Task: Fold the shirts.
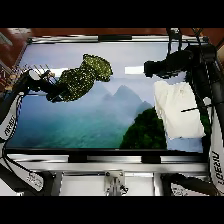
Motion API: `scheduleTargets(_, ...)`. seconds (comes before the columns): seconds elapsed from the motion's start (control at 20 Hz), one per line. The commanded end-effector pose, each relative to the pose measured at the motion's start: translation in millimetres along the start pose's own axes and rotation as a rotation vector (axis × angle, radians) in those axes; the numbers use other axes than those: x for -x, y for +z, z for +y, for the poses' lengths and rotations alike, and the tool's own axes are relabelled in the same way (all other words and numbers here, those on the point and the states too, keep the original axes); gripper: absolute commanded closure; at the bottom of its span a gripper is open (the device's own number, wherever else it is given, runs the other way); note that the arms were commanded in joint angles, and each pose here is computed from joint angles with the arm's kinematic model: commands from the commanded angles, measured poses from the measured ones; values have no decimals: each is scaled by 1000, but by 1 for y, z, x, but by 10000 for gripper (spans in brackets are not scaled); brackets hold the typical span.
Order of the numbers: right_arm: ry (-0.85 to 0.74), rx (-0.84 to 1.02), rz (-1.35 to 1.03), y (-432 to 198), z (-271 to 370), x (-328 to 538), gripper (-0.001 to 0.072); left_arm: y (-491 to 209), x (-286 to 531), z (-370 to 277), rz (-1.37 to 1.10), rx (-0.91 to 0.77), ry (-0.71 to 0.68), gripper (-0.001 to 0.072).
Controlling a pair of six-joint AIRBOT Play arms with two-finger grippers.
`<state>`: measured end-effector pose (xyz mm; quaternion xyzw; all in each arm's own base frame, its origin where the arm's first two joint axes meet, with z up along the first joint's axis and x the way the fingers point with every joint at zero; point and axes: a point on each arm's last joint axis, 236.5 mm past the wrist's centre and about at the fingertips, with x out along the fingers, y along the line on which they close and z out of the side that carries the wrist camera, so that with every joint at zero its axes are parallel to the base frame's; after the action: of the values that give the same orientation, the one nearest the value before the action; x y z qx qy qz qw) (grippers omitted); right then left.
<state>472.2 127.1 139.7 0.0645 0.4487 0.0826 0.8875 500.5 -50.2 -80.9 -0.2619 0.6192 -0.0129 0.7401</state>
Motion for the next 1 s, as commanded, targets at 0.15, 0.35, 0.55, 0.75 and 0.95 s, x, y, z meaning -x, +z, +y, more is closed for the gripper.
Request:
scheduleTargets(0.15, 2, 0, -5, 1, 1, 0, 165, 17, -17, -15, -74, 25, -54, 83)
scheduleTargets(0.35, 2, 1, -6, 1, 1, 0, 165, 16, -18, -30, -66, -2, -117, 688)
scheduleTargets(0.55, 4, 2, -17, 4, 1, 1, 165, 31, 41, -113, -179, -201, -336, 690)
scheduleTargets(0.75, -15, 88, -77, 18, -1, 27, 165, 7, 175, -219, -392, -511, -453, 689)
scheduleTargets(0.95, -94, 135, -292, 60, -12, 117, 165, -88, 295, -305, -530, -740, -605, 689)
